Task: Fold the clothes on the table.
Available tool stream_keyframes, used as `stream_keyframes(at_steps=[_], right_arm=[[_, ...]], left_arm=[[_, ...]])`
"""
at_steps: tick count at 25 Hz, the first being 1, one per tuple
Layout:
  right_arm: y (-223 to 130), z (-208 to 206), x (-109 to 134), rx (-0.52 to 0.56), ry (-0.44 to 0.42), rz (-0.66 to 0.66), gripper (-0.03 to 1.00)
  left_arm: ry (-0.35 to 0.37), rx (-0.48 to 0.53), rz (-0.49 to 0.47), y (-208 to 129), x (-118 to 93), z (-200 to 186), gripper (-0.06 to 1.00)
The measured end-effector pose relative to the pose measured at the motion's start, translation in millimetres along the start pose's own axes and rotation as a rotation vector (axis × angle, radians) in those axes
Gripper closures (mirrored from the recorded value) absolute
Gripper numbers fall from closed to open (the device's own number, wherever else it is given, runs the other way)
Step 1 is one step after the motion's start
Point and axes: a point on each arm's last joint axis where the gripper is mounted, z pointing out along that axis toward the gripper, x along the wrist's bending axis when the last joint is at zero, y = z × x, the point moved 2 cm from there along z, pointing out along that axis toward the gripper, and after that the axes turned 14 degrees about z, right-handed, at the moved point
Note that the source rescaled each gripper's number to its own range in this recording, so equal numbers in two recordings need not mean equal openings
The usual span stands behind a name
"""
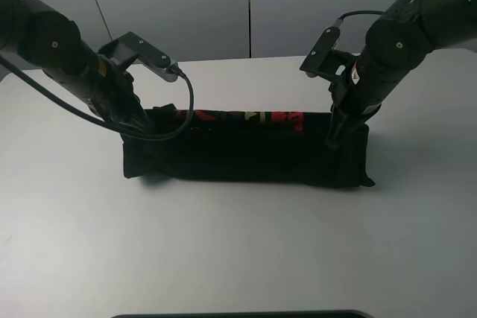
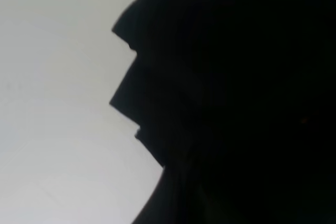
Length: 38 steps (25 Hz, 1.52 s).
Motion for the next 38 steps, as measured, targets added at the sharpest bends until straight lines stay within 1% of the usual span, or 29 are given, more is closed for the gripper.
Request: stream_keyframes(at_steps=[1,2,3,4,5,6,7,8,9,10,11,12,13,16,18,21,23,25,28,30,33,38], right_arm=[[0,2,-3,-0.002,-0.028,0.012,0.97],[1,2,-5,-0.008,-0.052,0.026,0.95],[1,2,-8,-0.016,-0.080,0.042,0.91],[2,2,-10,-0.024,-0.093,0.056,0.83],[3,2,-11,-0.033,-0.102,0.067,0.73],[4,2,-12,-0.041,-0.106,0.099,0.57],[4,2,-12,-0.047,-0.108,0.128,0.36],[4,2,-12,-0.052,-0.108,0.174,0.15],[4,2,-12,-0.053,-0.108,0.219,0.06],[4,2,-13,-0.050,-0.112,0.256,0.01],[3,1,-13,-0.046,-0.116,0.280,-0.01],[2,1,-14,-0.037,-0.123,0.299,-0.02],[0,1,-14,-0.025,-0.131,0.326,-0.03],[-2,-2,-15,-0.013,-0.137,0.394,-0.03],[-2,-7,-15,-0.014,-0.121,0.446,-0.03],[-4,-12,-11,0.037,-0.085,0.540,-0.03],[-5,-13,-10,0.077,-0.046,0.598,-0.03],[-7,-13,-15,0.114,-0.003,0.666,-0.03],[-11,-13,-22,0.156,0.072,0.742,-0.03],[-13,-12,-24,0.166,0.098,0.759,-0.03],[-14,-12,-24,0.177,0.110,0.764,-0.03],[-16,-2,-20,0.213,0.114,0.788,-0.03]], left_arm=[[0.011,-0.029,0.003,3,1,0,0.89],[0.017,-0.046,0.001,5,2,1,0.84],[0.023,-0.067,0.001,7,3,0,0.77],[0.028,-0.084,-0.003,9,4,0,0.70],[0.032,-0.096,-0.009,10,4,0,0.61],[0.033,-0.105,-0.022,11,4,0,0.50],[0.035,-0.114,-0.034,12,4,0,0.40],[0.035,-0.118,-0.057,13,5,0,0.27],[0.034,-0.122,-0.087,13,5,0,0.14],[0.032,-0.123,-0.125,13,5,0,0.03],[0.029,-0.121,-0.159,13,5,0,-0.01],[0.027,-0.115,-0.196,12,5,0,-0.02],[0.023,-0.097,-0.228,10,4,0,-0.02],[0.019,-0.012,-0.288,6,6,-3,-0.02],[0.014,0.053,-0.317,5,9,-7,-0.02],[0.004,0.113,-0.356,7,12,-14,-0.02],[-0.008,0.117,-0.392,8,14,-15,-0.02],[-0.015,0.133,-0.428,4,19,-12,-0.02],[-0.024,0.183,-0.453,-6,25,-1,-0.02],[-0.046,0.224,-0.465,-14,26,11,-0.02],[-0.077,0.267,-0.459,-21,21,28,-0.02],[-0.095,0.278,-0.466,-25,17,46,-0.02]])
